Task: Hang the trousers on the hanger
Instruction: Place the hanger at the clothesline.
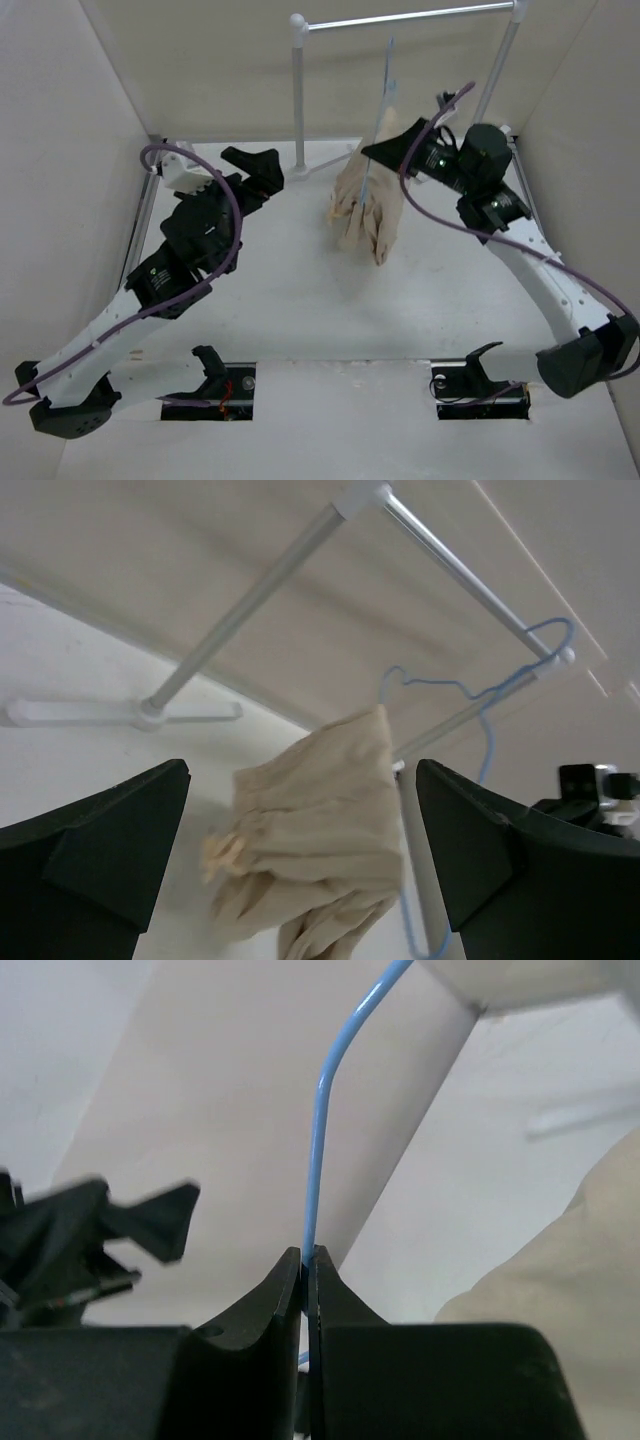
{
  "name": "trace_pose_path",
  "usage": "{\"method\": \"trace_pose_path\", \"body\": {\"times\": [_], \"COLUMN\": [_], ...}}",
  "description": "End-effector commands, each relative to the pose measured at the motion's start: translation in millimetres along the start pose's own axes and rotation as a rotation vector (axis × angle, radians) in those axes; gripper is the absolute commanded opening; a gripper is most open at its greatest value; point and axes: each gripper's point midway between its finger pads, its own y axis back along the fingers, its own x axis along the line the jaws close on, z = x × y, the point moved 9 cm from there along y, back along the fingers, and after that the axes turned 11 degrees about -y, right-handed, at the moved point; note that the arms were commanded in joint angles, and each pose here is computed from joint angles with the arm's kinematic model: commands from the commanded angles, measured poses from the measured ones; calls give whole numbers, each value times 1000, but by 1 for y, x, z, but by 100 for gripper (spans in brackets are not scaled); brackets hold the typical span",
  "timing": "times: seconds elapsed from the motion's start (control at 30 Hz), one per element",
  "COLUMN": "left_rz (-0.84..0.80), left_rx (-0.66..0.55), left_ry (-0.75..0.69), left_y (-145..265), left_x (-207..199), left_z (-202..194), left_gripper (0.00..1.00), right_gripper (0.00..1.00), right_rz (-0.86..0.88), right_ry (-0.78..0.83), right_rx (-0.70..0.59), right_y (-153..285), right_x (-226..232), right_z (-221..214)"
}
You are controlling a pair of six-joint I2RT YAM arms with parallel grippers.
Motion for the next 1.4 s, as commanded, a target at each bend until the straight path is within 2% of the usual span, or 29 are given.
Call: {"method": "trace_pose_path", "body": {"times": [0.0,0.1,0.23,0.4,0.57,0.73,0.87,0.9,0.97,1.1,1.2,1.27,1.37], "left_rz": [94,105,111,103,127,159,196,205,218,259,275,286,314], "left_rx": [20,105,203,260,304,358,399,404,414,444,445,440,461], "left_ry": [-88,-135,-131,-115,-110,-96,-96,-93,-86,-87,-87,-86,-104], "left_y": [-4,-9,-12,-14,-20,-29,-34,-35,-38,-42,-44,-46,-51], "left_x": [28,41,55,64,76,88,98,101,104,110,113,113,115], "left_z": [-16,-39,-61,-75,-86,-102,-115,-117,-120,-123,-121,-118,-118], "left_gripper": [100,100,100,100,100,100,100,100,100,100,100,100,100], "right_gripper": [3,3,3,3,3,4,12,15,28,64,82,100,100], "right_rz": [80,27,-14,-52,-101,-162,-206,-211,-224,-236,-234,-238,-245], "right_ry": [178,189,197,194,153,105,74,70,63,62,72,78,100], "right_rx": [-122,-166,-219,-258,-269,-267,-266,-265,-271,-294,-305,-319,-340], "right_y": [-1,-15,-29,-37,-40,-40,-39,-39,-37,-31,-25,-18,0], "right_x": [36,23,9,-8,-37,-70,-93,-95,-100,-102,-96,-91,-79], "right_z": [62,107,151,185,200,196,194,195,197,204,206,207,203]}}
